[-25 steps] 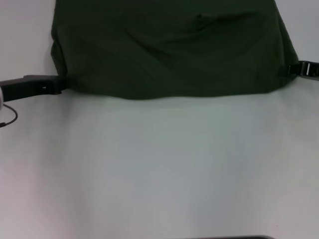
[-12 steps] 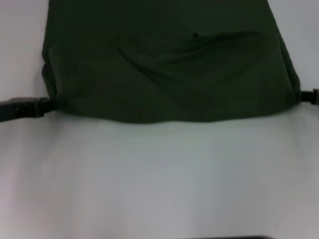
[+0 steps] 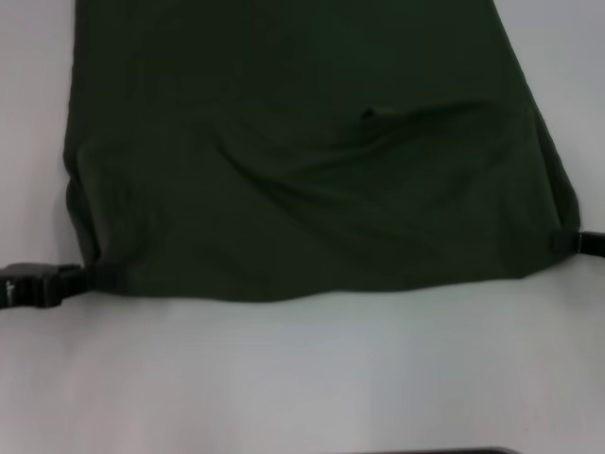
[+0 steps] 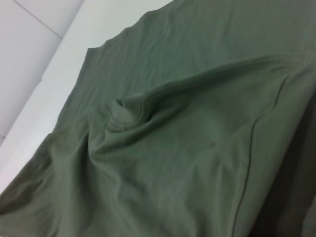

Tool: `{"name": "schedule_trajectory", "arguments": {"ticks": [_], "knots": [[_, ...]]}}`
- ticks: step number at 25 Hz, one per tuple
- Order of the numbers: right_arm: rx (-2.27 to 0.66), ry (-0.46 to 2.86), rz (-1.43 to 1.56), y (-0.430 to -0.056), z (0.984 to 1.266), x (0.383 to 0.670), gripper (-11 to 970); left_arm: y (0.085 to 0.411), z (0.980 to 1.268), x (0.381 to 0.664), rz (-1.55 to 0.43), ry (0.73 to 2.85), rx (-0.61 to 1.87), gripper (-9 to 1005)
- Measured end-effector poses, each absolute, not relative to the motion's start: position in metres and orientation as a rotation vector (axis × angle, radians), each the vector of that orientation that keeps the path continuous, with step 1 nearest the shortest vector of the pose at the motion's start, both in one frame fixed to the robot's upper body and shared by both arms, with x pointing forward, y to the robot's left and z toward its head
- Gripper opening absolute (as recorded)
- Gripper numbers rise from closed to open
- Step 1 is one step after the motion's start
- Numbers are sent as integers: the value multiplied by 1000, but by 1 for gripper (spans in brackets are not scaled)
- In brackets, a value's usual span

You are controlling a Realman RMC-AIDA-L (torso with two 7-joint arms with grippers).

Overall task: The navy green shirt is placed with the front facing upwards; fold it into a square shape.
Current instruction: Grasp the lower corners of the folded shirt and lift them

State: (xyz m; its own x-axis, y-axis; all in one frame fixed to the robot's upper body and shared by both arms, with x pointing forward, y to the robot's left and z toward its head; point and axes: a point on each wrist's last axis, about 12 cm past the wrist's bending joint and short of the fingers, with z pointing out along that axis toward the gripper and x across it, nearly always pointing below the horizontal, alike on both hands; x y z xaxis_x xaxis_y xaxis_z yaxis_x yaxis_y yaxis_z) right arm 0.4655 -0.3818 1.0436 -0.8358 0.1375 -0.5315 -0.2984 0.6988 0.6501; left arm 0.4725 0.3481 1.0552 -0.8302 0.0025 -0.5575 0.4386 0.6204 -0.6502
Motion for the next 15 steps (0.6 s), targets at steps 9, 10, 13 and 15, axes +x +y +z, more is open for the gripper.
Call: {"name": "schedule_trajectory", "arguments": {"ticks": [9,10,13,15], "knots": [[-122,2350,1084,-383,1036,440,33,357,1054,453,-1174,2357,363,53],[-119,2349,1088,-383,1036,437,33,357,1054,452,-1178,2364,370,53],[-107,2336,1103,-386,1035,429,34,357,1053,448,-1197,2385,396,53],[-95,2326,1110,-389,1036,423,34,357,1053,446,-1207,2390,402,53]]}}
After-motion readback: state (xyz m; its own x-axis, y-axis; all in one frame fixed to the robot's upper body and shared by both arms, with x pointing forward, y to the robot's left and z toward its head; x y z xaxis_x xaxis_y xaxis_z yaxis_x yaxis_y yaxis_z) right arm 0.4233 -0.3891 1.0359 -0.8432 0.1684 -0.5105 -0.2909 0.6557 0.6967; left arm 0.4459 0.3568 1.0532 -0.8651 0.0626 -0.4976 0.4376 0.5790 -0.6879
